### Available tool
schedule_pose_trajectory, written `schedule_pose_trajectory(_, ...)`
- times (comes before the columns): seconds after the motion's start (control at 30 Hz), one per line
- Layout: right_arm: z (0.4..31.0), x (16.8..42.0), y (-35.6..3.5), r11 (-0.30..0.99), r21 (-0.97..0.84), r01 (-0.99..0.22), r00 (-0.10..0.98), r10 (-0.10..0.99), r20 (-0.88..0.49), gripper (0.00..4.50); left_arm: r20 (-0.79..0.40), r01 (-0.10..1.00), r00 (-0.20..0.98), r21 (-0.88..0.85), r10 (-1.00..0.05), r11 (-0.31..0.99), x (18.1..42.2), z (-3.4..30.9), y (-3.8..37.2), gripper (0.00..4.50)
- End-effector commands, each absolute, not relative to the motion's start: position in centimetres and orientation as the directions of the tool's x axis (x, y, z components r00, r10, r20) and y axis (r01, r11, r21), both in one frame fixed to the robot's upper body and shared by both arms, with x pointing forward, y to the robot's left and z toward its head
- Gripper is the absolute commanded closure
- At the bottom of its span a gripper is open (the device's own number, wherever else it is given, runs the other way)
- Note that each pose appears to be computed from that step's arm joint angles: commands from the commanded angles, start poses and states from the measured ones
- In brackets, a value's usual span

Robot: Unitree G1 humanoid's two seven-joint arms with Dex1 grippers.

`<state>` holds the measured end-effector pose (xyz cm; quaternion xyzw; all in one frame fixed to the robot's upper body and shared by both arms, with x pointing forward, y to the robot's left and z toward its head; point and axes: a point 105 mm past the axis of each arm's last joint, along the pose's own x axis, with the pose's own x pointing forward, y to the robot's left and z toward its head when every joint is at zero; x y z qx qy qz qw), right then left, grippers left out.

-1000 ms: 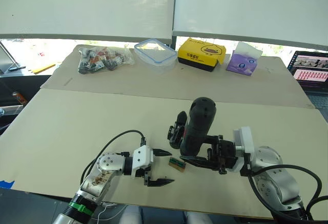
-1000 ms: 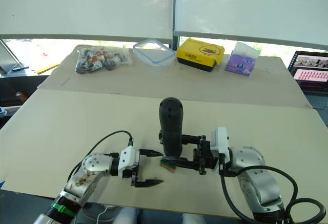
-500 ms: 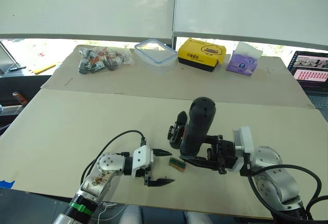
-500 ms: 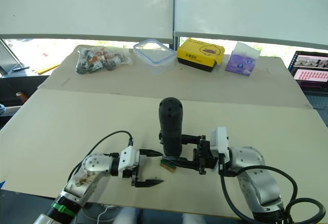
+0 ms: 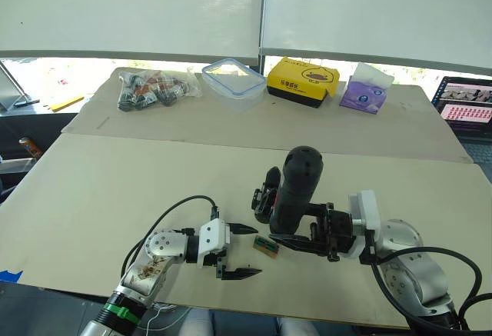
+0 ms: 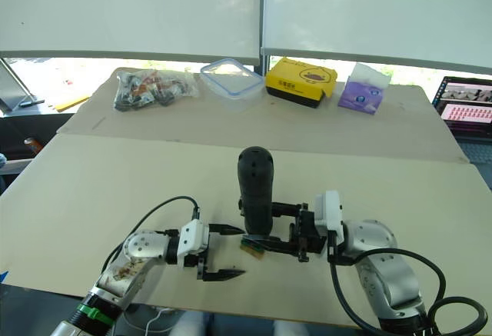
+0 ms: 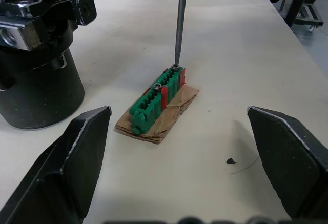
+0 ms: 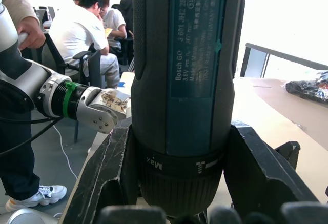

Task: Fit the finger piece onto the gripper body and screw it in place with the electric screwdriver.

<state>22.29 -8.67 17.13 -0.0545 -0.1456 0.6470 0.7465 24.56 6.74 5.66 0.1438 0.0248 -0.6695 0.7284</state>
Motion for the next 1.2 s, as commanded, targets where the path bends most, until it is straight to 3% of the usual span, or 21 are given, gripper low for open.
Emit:
schedule_pose_trajectory(0.03, 17.99, 21.91, -8.64, 0.15, -0.313, -0.938, 0.1, 0.98, 0.17, 2.59, -0.284, 0.994, 0.082, 0.09, -0.955, 0.059, 23.61, 3.28, 6.89, 0.0)
schedule_pose_trajectory(1.2, 17.25, 21.81, -8.56, 0.129, -0.28, -0.951, 0.092, 0.986, 0.139, 2.59, -0.28, 0.994, 0.082, 0.089, -0.956, 0.059, 23.17, 3.43, 5.97, 0.0)
